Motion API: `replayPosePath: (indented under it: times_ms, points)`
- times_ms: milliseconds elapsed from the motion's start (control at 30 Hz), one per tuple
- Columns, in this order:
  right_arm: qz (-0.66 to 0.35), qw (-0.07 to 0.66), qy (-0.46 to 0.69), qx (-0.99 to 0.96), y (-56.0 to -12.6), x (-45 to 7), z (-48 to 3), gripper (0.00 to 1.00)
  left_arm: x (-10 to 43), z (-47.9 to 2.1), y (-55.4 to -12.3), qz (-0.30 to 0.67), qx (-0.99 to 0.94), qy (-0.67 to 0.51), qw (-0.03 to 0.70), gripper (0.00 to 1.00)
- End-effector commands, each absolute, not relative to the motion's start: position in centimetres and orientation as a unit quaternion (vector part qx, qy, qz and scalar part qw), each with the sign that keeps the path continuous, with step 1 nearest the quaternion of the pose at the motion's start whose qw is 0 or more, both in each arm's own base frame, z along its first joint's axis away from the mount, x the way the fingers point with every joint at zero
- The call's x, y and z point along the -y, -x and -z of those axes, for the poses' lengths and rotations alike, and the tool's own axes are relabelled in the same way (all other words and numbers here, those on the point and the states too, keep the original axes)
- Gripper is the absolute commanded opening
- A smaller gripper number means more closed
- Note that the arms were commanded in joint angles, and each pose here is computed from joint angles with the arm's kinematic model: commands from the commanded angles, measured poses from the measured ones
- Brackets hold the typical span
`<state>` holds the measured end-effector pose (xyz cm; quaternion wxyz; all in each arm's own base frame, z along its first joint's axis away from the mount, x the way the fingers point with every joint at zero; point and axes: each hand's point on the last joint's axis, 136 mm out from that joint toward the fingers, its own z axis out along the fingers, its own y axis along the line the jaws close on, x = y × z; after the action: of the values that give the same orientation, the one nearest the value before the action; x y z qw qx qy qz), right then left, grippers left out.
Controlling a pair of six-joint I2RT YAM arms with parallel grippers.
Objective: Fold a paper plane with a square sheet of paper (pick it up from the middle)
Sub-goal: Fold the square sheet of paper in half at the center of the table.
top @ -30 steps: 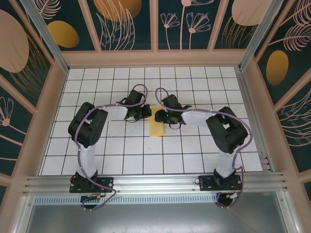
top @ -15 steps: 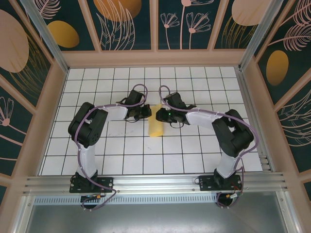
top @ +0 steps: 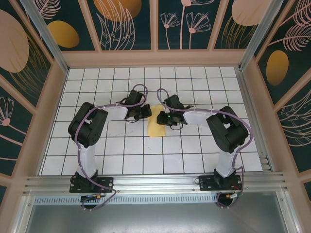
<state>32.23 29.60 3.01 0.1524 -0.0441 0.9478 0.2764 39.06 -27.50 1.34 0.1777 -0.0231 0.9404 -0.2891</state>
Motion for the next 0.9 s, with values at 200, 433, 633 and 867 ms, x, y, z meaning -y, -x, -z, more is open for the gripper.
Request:
replayPosePath:
  times_ms: [200, 433, 633, 867]
  points:
    - [-0.324, 0.191, 0.059, -0.925, -33.4, -31.0, -7.9, 0.24, 23.7, 4.7, -36.4, 0.194, -0.972, 0.051, 0.122, 0.06]
    - [-0.321, 0.158, 0.068, -0.931, -33.1, -32.5, -5.9, 0.23, 23.7, 4.8, -36.4, 0.193, -0.972, 0.051, 0.121, 0.05]
    - [-0.3, 0.138, 0.069, -0.941, -32.8, -32.2, -4.2, 0.22, 23.5, 5.0, -36.3, 0.189, -0.973, 0.052, 0.12, 0.05]
    - [-0.259, 0.121, 0.057, -0.957, -32.0, -30.1, -2.4, 0.22, 23.4, 5.1, -36.3, 0.186, -0.974, 0.053, 0.12, 0.05]
